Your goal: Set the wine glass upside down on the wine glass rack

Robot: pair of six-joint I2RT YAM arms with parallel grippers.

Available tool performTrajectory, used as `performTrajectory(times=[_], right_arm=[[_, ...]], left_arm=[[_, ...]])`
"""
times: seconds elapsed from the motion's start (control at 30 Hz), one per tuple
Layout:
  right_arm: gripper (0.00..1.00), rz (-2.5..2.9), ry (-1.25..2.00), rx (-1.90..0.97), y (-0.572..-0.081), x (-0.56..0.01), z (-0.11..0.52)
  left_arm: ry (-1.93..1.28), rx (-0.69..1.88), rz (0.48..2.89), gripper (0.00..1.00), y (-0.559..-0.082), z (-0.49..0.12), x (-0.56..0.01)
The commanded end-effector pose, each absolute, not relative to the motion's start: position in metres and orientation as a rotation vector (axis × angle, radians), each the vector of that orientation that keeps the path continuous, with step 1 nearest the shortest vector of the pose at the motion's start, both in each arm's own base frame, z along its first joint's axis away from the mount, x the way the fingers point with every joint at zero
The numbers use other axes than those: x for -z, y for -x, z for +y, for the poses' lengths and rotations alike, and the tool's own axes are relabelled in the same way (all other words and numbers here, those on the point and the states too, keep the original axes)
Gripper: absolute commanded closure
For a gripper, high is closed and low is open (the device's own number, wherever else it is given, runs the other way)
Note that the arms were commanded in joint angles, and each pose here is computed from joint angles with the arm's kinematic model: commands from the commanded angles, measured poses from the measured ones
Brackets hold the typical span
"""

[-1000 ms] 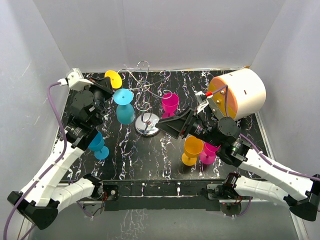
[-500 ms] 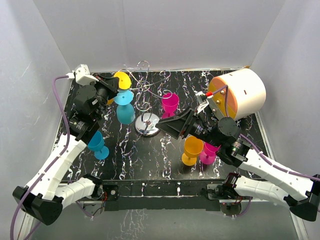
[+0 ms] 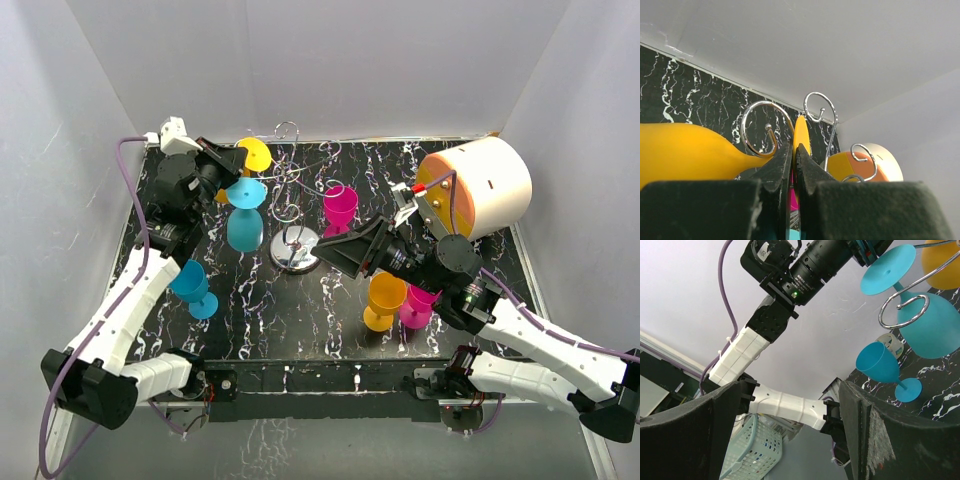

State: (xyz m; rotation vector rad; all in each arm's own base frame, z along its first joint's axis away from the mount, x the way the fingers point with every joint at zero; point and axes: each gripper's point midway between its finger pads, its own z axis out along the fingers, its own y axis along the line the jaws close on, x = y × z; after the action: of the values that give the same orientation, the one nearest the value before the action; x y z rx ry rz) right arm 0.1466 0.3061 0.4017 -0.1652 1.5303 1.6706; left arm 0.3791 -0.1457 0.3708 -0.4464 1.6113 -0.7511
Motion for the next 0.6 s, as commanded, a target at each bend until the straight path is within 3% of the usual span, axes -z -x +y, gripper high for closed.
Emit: performTrajectory(times=[0.0,0.57], right_arm=[[0.23,1.461,0.164,-1.672,-0.144,-0.420,0.298],[0.23,1.460,0.162,-1.662,-0.145,-0.423,0.297]], left_arm=[[0.410,0.829,1.505,1.00,-0.379,-0.146,-0.415],[0.416,0.860,1.508,1.00,-0.404,-0.136,-0.417]])
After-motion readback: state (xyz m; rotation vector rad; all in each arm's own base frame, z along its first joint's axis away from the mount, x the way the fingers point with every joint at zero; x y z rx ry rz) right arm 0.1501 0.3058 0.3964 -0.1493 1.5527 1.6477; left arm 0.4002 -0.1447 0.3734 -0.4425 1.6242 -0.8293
